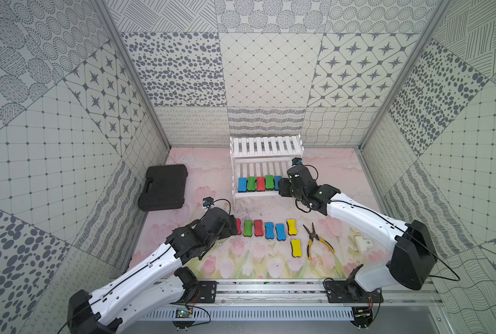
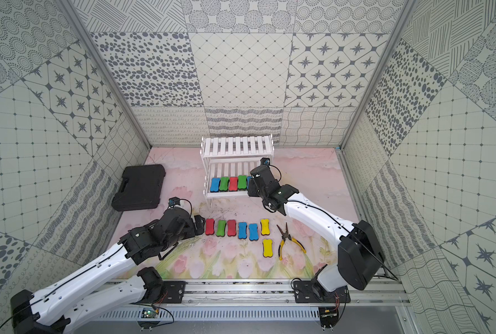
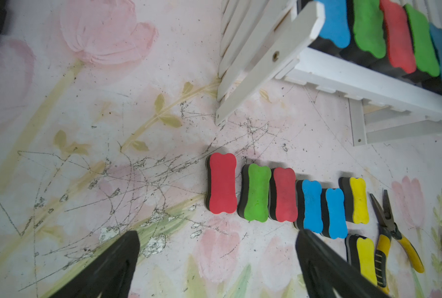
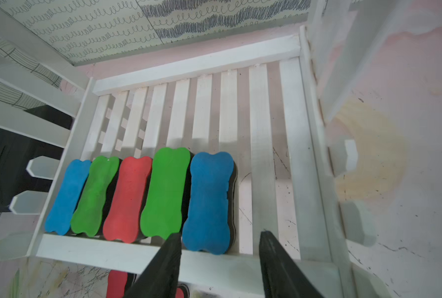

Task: Remove the whiteboard erasers from the shelf
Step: Pick up the whiteboard eraser from the shelf.

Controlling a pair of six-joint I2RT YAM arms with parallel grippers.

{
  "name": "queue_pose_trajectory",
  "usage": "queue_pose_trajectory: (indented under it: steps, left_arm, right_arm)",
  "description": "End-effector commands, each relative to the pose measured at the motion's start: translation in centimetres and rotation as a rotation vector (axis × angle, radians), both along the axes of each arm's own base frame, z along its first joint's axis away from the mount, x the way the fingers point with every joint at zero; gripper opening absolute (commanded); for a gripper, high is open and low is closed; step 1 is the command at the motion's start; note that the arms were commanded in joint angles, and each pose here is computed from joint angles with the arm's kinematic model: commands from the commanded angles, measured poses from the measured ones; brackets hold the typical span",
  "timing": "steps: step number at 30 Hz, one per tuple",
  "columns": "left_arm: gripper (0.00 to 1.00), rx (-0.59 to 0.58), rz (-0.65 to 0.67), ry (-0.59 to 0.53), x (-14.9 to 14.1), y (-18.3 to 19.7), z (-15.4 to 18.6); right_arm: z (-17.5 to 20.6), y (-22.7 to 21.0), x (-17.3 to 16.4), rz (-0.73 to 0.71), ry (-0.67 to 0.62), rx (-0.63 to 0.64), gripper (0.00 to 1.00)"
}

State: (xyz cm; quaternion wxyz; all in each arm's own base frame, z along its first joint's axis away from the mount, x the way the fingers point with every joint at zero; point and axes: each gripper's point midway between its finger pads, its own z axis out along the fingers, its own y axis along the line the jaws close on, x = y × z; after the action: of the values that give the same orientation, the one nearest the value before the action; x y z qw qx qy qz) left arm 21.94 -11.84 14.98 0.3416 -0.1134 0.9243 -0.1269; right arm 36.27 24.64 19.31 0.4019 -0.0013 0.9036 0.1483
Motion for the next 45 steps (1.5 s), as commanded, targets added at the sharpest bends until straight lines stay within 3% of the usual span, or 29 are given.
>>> queue_pose_trajectory:
  steps: [1, 20, 38, 45]
  left_arm:
    - [0.99, -0.01, 0.004, 0.011, -0.3, 0.1, 0.3]
    - [0.99, -0.008, 0.011, 0.02, -0.2, 0.1, -0.2]
    - [0.99, -0.005, 0.013, 0.018, -0.1, 0.2, -0.1]
    - [1.0, -0.003, 0.012, 0.021, 0.0, 0.2, -0.2]
  right_arm:
    - [0.9, 1.2, 1.3, 0.041, -0.034, 0.029, 0.56]
    - [-0.4, 1.5, 3.3, 0.031, -0.023, -0.012, 0.54]
    - [-2.2, -1.0, 3.4, -0.033, 0.021, -0.046, 0.48]
    - [-1.3, -1.5, 3.4, -0.021, 0.011, -0.038, 0.48]
